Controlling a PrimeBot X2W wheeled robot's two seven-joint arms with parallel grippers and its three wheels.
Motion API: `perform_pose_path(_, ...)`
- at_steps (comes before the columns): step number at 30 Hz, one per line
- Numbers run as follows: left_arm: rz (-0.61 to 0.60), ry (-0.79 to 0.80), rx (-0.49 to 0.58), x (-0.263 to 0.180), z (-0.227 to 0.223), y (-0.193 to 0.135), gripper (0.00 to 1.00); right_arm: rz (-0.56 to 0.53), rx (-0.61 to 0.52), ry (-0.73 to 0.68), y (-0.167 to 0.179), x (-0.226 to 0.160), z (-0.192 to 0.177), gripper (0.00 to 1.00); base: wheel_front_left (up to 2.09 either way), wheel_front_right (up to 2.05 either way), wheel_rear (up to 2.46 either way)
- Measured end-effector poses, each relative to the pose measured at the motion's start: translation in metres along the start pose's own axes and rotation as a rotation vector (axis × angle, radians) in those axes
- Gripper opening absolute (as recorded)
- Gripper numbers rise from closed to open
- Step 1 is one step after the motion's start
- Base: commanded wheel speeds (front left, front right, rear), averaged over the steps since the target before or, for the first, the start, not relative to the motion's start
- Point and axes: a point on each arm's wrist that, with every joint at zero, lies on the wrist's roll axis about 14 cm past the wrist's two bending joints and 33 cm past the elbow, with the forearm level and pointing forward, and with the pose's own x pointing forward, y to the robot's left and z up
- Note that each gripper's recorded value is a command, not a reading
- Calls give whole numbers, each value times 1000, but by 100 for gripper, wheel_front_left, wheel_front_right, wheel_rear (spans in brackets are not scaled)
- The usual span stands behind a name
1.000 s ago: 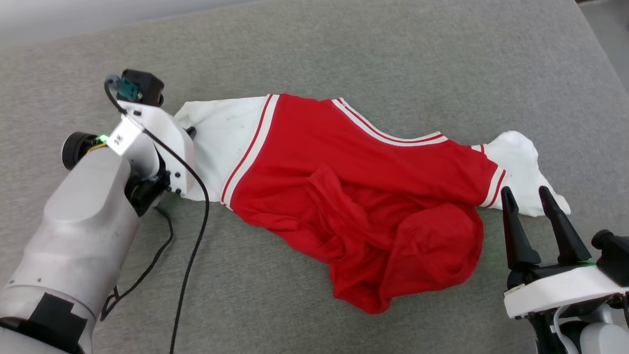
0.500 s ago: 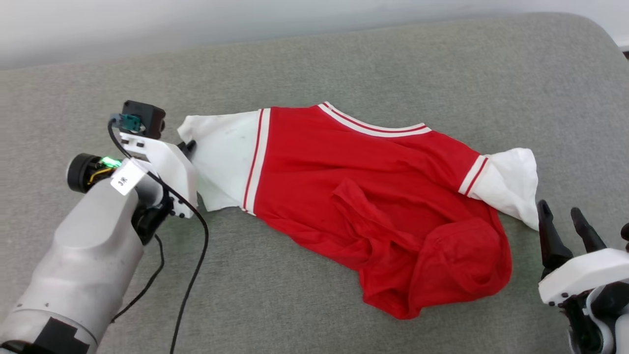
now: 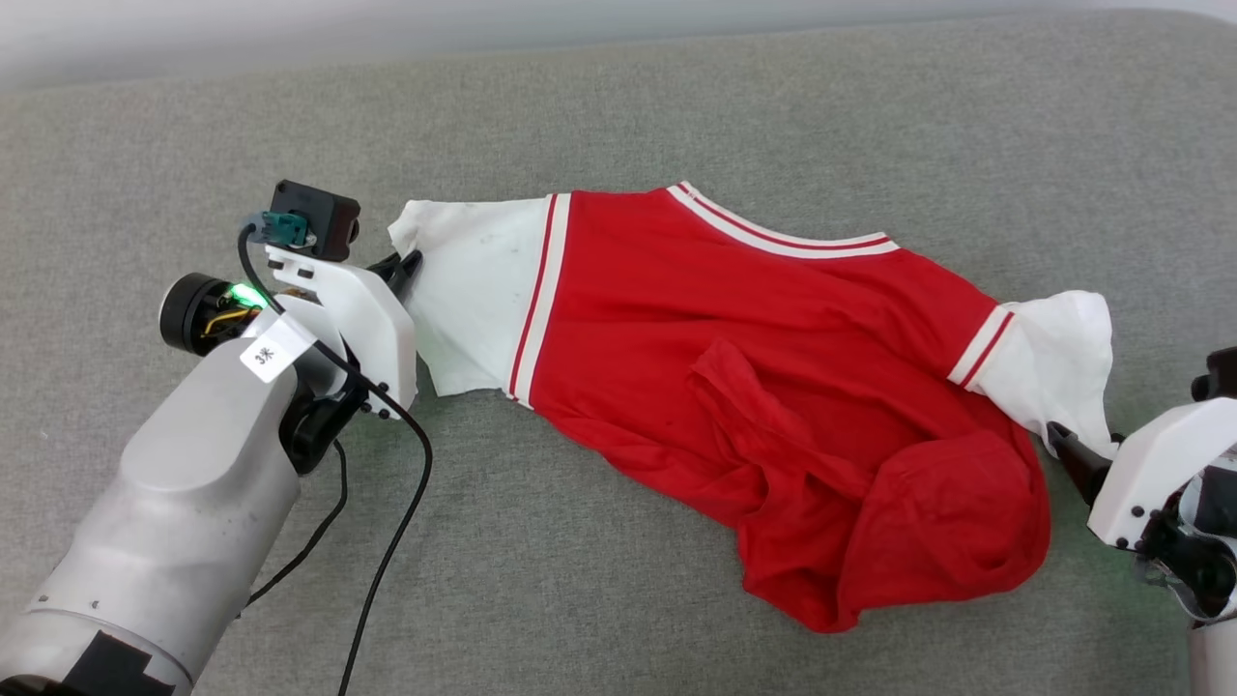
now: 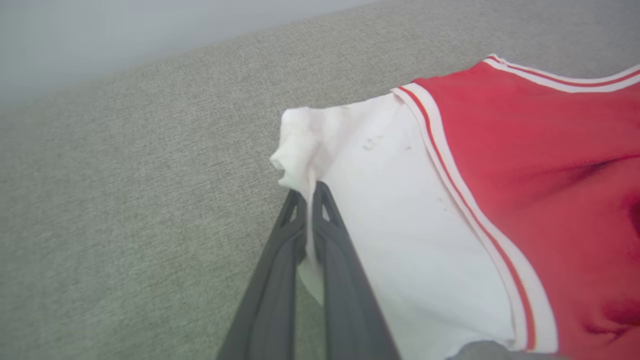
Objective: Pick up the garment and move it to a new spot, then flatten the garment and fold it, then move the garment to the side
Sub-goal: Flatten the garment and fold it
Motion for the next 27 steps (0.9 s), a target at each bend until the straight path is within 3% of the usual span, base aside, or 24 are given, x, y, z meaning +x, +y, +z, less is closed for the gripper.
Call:
perform_pose_path(7, 0, -1, -5, 3, -5, 6, 0, 6, -18, 254, 5, 16, -35, 100, 0, 0, 0)
perform_pose_path(8, 3, -2, -5, 3, -5, 7, 0, 6, -14, 275, 5, 17, -38, 81, 0, 0, 0)
perform_pose_path(9, 3, -6, -5, 2, -4, 7, 0, 6, -12, 291, 6, 17, -39, 33, 0, 0, 0)
perform_pose_path(10, 4, -9, -5, 2, -3, 7, 0, 9, -3, 302, 6, 17, -41, 0, 0, 0, 0)
perform_pose_path(18, 8, -56, -6, -4, 8, 5, 0, 35, 12, 276, 11, 12, -30, 0, 0, 0, 0)
perform_pose_path(27, 41, -204, -2, -22, 52, 10, 0, 20, -81, -33, 7, -14, 62, 0, 0, 0, 0)
